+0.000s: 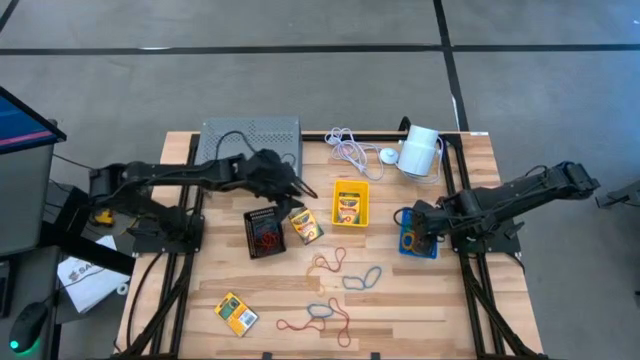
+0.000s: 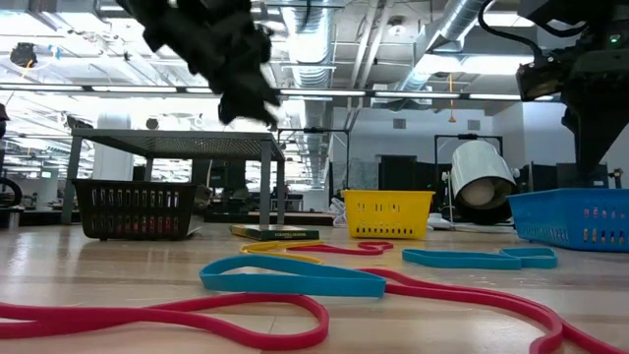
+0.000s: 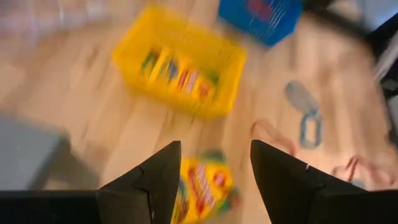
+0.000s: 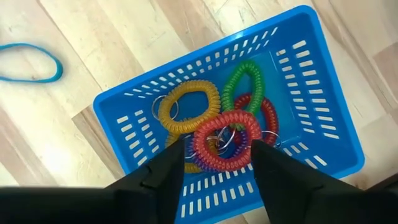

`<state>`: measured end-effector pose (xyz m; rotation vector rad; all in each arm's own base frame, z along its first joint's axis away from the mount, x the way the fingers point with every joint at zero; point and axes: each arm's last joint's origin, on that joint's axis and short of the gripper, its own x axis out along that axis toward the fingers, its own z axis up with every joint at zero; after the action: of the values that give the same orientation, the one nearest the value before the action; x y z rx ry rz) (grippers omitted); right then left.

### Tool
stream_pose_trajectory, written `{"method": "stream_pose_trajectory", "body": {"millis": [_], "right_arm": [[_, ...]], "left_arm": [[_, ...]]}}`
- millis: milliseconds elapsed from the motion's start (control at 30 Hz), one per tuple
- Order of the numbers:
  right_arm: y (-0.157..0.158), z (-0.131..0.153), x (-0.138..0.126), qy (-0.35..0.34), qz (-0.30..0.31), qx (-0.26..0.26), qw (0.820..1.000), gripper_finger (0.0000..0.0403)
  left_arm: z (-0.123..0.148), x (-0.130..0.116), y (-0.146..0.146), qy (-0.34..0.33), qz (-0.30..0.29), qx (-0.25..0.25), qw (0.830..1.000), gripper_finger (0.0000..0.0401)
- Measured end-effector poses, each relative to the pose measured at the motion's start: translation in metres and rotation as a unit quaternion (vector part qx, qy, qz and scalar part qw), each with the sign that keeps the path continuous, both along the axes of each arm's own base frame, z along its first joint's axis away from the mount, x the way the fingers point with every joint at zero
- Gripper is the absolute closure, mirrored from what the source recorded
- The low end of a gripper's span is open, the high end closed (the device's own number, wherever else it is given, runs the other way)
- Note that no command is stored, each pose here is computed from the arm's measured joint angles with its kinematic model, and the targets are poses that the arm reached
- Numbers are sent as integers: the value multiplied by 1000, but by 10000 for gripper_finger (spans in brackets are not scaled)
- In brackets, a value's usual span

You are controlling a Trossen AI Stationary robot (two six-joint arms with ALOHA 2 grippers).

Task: Pick & Place Office Desk Supplies
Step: Put the yellow crayon box into the yellow bin

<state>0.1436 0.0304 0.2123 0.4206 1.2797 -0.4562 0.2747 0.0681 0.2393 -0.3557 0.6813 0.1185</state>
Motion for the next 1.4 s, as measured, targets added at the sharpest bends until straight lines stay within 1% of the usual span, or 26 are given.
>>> {"method": "stream_pose_trajectory", "body": {"millis": [33,100,233,333,433,500,600,667,767,900,967,1033,1100,1267,1333,1400], "right_arm": [[1,0,0,0,2,0,1000,228],[2,0,0,0,6,0,1000,231],[5,0,-1,0,17,0,1000,237],[6,0,-1,-1,23,-5,1000,240],[7,0,-2,-3,28,-12,1000,243],[8,0,-2,-3,28,-12,1000,245],[8,0,-1,-6,28,-12,1000,248],[9,1,3,-26,34,-9,999,250],[13,6,17,-104,60,-1,993,253],[15,20,40,-232,101,5,968,264],[13,25,46,-268,111,1,957,273],[9,27,49,-282,110,-6,953,284],[5,28,50,-279,106,-12,954,294],[1,28,50,-278,99,-9,956,312],[1,28,50,-277,100,-2,956,316],[3,28,50,-278,103,-1,955,319]], "left_arm": [[-4,2,1,17,-2,0,1000,211],[-7,9,2,26,-2,-2,1000,211],[-15,15,1,44,0,9,999,211],[-15,16,-2,69,1,25,997,211],[-11,17,-8,79,-4,35,996,211],[-8,17,-15,83,-21,30,996,211],[-3,21,-26,77,-52,39,995,211],[-1,22,-33,77,-70,48,993,211],[-2,23,-43,80,-93,62,990,211],[-1,25,-53,71,-107,73,989,211],[-2,25,-54,74,-108,79,988,211],[-8,28,-57,88,-108,95,986,211],[-17,31,-61,108,-118,116,980,211],[-41,41,-77,149,-148,179,961,216],[-51,45,-79,161,-147,190,957,224],[-58,50,-80,169,-149,191,955,236]]}}
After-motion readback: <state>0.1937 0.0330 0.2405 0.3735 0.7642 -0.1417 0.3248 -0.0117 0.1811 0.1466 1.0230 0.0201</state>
